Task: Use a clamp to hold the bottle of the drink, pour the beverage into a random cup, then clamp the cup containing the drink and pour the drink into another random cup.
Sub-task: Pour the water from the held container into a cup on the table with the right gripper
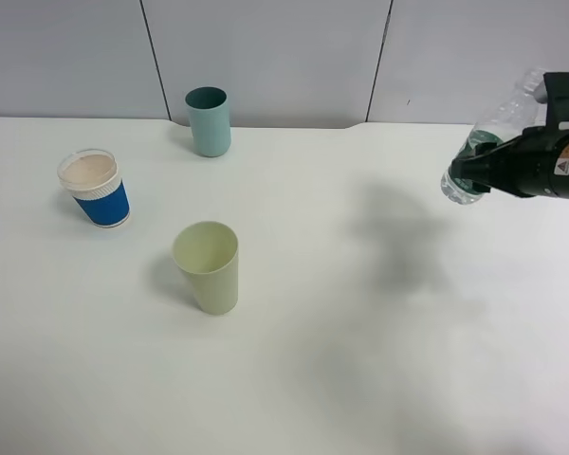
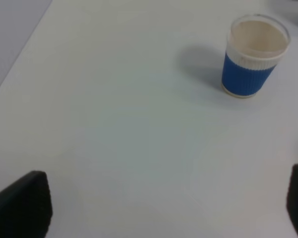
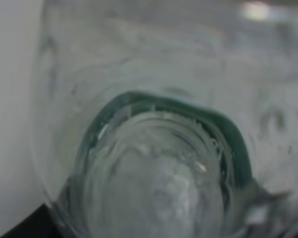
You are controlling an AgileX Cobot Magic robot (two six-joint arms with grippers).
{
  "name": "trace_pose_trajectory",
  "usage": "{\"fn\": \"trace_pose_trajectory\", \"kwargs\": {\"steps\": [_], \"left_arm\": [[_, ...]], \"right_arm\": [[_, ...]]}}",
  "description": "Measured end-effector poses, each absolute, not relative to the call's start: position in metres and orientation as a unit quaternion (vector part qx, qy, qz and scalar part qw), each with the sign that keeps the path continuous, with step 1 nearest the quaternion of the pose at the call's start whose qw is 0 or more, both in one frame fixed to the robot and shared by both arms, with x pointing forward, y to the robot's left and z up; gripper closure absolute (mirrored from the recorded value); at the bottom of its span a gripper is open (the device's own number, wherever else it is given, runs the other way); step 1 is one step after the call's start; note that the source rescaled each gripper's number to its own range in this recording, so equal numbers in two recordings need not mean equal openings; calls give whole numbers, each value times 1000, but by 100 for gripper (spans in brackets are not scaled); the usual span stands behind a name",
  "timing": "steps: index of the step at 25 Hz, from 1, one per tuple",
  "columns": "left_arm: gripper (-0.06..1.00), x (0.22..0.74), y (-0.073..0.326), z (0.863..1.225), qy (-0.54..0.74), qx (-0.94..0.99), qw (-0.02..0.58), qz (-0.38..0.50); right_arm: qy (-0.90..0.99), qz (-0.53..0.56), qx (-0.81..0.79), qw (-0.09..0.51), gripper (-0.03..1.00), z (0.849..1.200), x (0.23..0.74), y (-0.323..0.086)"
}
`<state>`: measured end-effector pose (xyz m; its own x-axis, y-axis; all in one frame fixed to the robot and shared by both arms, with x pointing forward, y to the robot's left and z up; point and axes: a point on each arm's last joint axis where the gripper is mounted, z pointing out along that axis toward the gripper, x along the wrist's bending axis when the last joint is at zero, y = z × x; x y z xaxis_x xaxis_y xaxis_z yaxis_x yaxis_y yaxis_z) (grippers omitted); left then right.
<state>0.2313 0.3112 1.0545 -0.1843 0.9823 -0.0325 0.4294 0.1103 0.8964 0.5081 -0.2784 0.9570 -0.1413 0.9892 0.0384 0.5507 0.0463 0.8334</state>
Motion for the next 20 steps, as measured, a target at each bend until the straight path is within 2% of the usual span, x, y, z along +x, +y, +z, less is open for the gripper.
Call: {"fn": "trace_pose_trajectory", "kwargs": {"steps": [11,20], "left_arm": [[8,231,311,1054,659,536,348,397],[8,231,311,1054,659,536,348,397]], "right_arm": [[720,362,509,303,97,1002,543,-228],[780,346,441,280,97,989,568,-160]]}}
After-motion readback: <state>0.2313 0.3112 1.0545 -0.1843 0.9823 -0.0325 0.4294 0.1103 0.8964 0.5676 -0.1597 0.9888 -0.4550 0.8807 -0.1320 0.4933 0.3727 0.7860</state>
